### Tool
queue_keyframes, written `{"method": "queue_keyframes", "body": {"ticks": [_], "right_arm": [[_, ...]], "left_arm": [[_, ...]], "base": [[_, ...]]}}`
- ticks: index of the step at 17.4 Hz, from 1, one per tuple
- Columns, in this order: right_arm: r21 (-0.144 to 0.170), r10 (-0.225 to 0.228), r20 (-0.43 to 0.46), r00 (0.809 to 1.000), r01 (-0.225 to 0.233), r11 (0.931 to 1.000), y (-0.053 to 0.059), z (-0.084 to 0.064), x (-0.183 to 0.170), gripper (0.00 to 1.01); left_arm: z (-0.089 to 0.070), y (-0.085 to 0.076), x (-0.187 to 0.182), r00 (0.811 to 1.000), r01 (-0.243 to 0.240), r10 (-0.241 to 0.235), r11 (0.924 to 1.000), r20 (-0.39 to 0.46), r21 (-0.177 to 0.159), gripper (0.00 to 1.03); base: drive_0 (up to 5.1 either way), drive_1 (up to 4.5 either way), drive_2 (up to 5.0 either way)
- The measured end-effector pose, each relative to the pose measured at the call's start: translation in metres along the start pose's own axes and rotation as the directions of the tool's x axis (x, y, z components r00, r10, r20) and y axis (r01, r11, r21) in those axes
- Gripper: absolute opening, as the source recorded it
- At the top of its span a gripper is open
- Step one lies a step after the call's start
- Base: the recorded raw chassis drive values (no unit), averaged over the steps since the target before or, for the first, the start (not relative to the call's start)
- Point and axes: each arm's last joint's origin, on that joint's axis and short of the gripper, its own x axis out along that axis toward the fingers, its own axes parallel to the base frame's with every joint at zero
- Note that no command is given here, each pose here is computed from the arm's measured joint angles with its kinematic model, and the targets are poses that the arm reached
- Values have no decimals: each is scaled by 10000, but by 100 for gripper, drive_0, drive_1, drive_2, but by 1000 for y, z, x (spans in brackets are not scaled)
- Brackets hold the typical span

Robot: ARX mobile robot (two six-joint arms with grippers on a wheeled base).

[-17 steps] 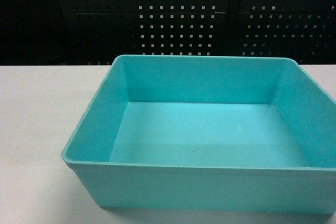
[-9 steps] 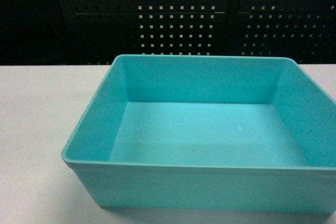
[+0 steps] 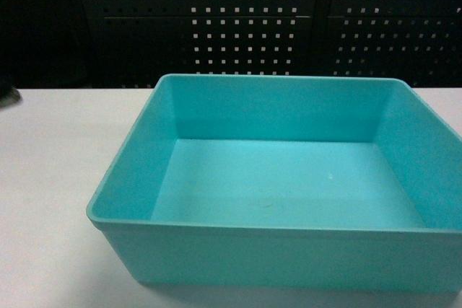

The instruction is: Stack blue boxes stably on right

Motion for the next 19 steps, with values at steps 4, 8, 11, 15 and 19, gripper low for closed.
{"method": "queue_keyframes", "body": {"ticks": [4,8,11,15,19], "right_arm": [[174,-254,-286,9993,259,9995,-9,25,45,98],[605,-678,856,9940,627,9962,-13,38,31,98],[927,-393,263,9989,367,9950,-13,39,35,98],[1488,-71,-2787,9604,505,9876,-22,76,80,98],[1469,700,-5334,8429,109,9891,-5,32,132,98]], "left_arm": [[25,7,31,9915,-1126,1052,9886,767,1004,98],[28,13,33,9624,-2275,1930,9572,1911,1791,98],[28,13,33,9623,-2280,1933,9569,1912,1797,98],[28,13,33,9622,-2292,1936,9555,1916,1855,98],[28,13,33,9625,-2282,1927,9556,1907,1862,98]], "base": [[0,0,0],[0,0,0],[0,0,0],[0,0,0],[0,0,0]]}}
